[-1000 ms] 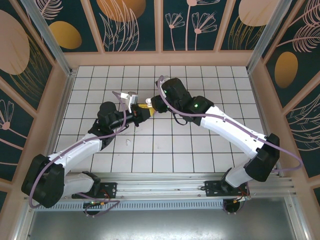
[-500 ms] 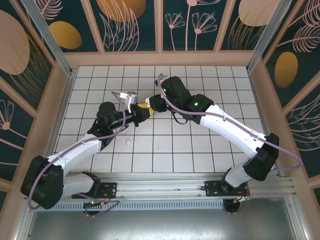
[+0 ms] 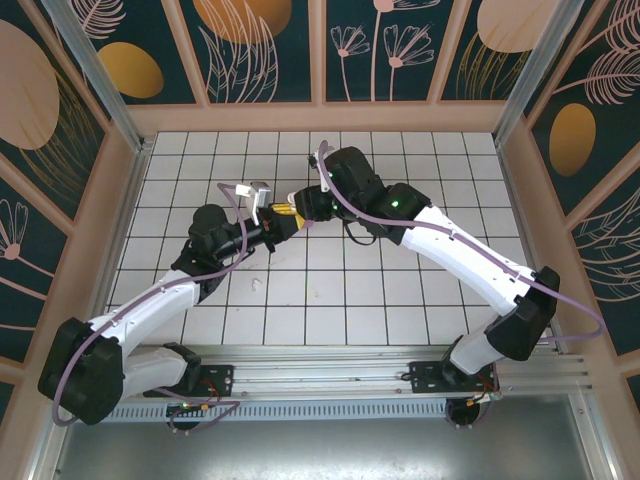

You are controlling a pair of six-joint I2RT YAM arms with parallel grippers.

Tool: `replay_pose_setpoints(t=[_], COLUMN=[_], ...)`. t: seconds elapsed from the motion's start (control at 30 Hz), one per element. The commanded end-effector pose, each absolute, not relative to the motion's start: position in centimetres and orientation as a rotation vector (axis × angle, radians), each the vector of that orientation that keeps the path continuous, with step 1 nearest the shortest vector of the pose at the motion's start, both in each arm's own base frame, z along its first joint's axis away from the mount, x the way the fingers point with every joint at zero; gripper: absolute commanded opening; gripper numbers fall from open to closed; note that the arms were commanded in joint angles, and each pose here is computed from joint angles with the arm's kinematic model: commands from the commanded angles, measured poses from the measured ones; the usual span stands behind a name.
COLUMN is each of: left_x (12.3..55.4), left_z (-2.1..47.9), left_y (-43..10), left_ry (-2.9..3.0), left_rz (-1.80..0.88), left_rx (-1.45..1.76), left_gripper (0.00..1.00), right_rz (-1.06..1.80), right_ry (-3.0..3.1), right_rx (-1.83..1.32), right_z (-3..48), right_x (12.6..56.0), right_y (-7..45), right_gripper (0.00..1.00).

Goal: Insert the wireless bluetooth earbuds into the charging case

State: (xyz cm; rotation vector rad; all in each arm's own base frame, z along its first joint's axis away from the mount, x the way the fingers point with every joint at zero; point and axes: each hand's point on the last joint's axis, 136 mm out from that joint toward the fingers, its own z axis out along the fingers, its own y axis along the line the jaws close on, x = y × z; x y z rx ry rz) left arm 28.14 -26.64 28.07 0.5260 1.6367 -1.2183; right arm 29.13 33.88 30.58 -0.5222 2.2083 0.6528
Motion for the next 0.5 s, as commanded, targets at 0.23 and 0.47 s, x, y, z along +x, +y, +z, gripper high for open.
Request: replay_pose_setpoints(t=[0.23, 0.47], left_x=[27.6, 27.6], left_z=[30.4, 30.4], left_y=[-26.3, -26.3], left_ry=[1.532, 1.532], left_rz=[-1.194, -1.196], left_rx=[0.559, 0.561], left_gripper=[0.00, 0.00], right_rz=[0.718, 0.782], right_ry=[2.161, 2.142], right_rx=[-0.499, -0.497], right_z=[33.0, 33.9], right_x=[29.1, 28.7], right_y=[34.1, 34.3], right_gripper=[0.48, 0.50])
